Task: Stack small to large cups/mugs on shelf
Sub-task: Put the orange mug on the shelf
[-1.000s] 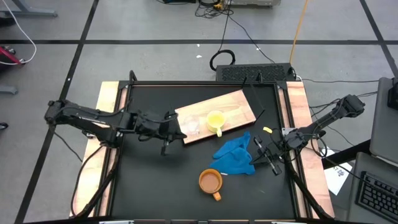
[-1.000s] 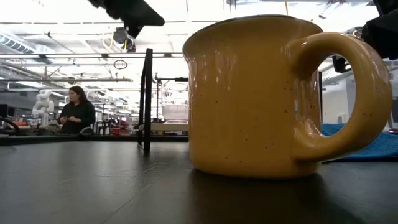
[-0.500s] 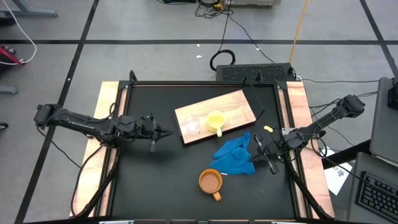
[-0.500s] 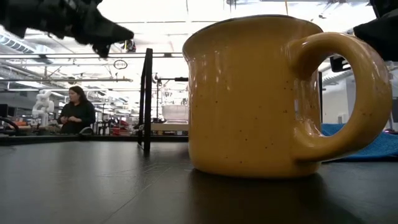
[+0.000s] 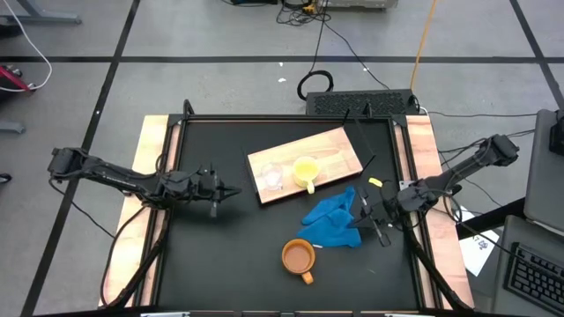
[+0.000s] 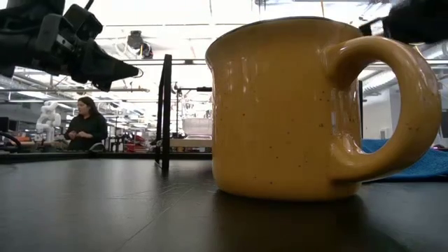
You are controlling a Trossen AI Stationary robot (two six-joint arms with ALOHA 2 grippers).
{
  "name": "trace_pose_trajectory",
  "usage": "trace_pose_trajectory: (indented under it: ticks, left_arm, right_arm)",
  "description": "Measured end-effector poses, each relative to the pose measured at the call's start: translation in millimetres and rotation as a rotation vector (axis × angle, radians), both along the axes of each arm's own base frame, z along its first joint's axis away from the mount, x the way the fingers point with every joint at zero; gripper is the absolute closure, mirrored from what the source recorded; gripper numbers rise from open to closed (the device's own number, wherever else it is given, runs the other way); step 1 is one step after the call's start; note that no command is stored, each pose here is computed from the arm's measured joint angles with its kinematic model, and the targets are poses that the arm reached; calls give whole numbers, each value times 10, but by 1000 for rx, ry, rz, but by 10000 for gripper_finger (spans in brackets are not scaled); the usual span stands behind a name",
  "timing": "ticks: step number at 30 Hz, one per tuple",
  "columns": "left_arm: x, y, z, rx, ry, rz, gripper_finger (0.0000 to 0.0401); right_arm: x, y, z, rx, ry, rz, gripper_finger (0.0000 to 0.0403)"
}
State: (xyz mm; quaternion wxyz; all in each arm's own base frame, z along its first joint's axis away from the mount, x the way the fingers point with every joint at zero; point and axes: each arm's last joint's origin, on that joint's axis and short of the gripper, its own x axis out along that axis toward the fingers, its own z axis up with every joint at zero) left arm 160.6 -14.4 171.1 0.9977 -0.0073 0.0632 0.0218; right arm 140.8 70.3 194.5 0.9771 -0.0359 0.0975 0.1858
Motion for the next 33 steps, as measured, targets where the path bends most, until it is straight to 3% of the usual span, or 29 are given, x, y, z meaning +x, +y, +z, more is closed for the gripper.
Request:
trace_pose_trajectory:
  ticks: [3, 9, 17, 25, 33]
  left_arm:
    - [-12, 1, -21, -2, -3, 0, 401]
    - [-12, 1, -9, -21, -21, 1, 397]
    - [-10, 1, 6, -16, -35, 0, 386]
    - [-10, 1, 5, -26, -35, 0, 399]
    - [-10, 0, 4, -17, -33, -1, 377]
  right_arm:
    - [109, 42, 210, 30, 4, -13, 403]
    - [413, 121, 387, 36, 158, -62, 403]
    - [929, 199, 557, 139, 302, 44, 403]
    - [1286, 147, 622, 208, 459, 129, 403]
    - [1476, 70, 521, 218, 592, 161, 399]
